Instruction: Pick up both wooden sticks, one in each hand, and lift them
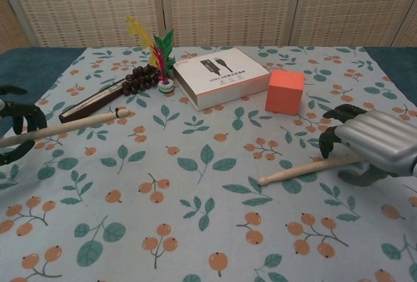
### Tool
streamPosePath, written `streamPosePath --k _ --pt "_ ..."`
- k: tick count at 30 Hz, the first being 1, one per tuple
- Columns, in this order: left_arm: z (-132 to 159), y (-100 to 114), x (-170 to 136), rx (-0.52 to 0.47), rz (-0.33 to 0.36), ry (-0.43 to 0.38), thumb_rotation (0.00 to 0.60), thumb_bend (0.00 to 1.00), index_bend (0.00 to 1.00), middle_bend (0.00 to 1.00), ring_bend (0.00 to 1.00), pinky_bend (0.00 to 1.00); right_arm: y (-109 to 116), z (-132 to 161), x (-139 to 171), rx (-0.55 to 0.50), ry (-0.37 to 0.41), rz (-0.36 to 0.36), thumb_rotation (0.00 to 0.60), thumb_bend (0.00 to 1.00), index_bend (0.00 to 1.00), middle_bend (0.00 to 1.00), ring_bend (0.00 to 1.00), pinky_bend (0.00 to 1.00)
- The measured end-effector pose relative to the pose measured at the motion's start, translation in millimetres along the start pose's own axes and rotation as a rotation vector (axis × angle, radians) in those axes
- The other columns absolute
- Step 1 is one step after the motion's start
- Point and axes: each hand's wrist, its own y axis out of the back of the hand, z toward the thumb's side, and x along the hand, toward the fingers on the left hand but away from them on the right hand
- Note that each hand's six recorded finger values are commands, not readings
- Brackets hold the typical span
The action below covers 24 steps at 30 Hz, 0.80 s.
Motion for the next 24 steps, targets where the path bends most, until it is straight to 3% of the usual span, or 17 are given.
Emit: streamPosePath --k 7,14,24 --pt "0 -4 0 0.003 -0.010 -0.001 0.600 0.53 0.71 0.81 0.51 0.15 -5 -7 0 0.009 -0.021 0.011 0.600 0.25 0.51 0.42 0.12 0.00" --pt "3 -8 -2 0.000 -0.027 -0.012 0.600 0.53 0.71 0.81 0.51 0.15 -5 -12 2 0.004 -0.040 0.017 0.600 0.25 0.62 0.53 0.25 0.03" --pt "5 -10 -1 0.003 -0.038 -0.014 0.600 0.53 0.71 0.81 0.51 0.15 -3 -17 5 -0.014 -0.064 0.008 0.600 0.30 0.95 0.79 0.54 0.13"
